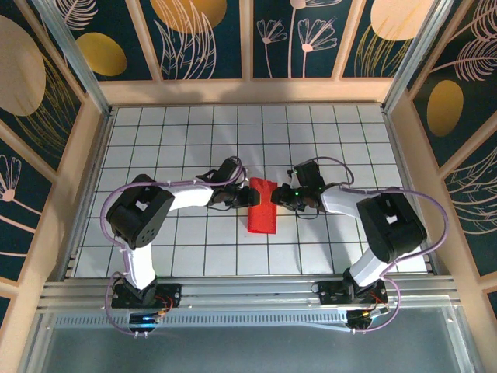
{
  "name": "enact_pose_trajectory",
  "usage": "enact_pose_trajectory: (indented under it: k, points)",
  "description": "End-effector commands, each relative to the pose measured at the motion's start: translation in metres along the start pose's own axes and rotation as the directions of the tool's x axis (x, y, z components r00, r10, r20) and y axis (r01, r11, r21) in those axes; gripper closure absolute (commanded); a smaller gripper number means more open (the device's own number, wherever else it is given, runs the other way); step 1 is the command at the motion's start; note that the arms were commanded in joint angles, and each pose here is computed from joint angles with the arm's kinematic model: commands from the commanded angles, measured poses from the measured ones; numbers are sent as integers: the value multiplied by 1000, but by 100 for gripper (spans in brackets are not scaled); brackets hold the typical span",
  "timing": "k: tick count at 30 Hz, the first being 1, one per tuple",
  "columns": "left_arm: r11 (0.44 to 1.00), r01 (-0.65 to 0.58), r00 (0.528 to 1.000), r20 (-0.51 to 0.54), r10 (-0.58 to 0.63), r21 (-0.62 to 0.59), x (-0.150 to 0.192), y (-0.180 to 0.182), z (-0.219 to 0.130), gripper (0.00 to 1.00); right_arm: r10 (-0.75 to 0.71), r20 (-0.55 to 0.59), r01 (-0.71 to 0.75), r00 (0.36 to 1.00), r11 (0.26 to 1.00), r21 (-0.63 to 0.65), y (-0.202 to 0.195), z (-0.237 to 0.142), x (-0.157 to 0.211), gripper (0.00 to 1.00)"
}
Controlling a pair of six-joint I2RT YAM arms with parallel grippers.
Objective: Fold a paper plane with a square sheet of paper (fold left side to right side)
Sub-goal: First fold in half a square sheet of paper at the center of the table.
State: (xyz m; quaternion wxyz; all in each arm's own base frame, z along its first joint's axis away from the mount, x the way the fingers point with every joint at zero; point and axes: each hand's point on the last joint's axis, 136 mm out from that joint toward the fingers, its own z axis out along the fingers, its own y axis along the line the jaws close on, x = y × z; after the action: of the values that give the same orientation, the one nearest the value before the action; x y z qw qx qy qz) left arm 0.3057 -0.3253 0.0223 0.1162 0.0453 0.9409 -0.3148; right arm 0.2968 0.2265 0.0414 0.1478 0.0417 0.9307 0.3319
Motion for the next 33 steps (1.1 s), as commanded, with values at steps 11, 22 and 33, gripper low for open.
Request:
enact_pose_trajectory:
  k: [11,22,33]
  points:
    - [985,-35,995,-97,19,-170,25,23,22,55,-45,181,21,982,991,136,-23,-55,-37,53]
    - [952,-133,981,-172,87,-277,34,29,37,52,-41,184,16,982,990,137,-28,-59,-35,53]
    - [943,-154,977,-190,100,-295,33,31,39,49,-29,159,13,987,995,104,-27,-54,-28,53]
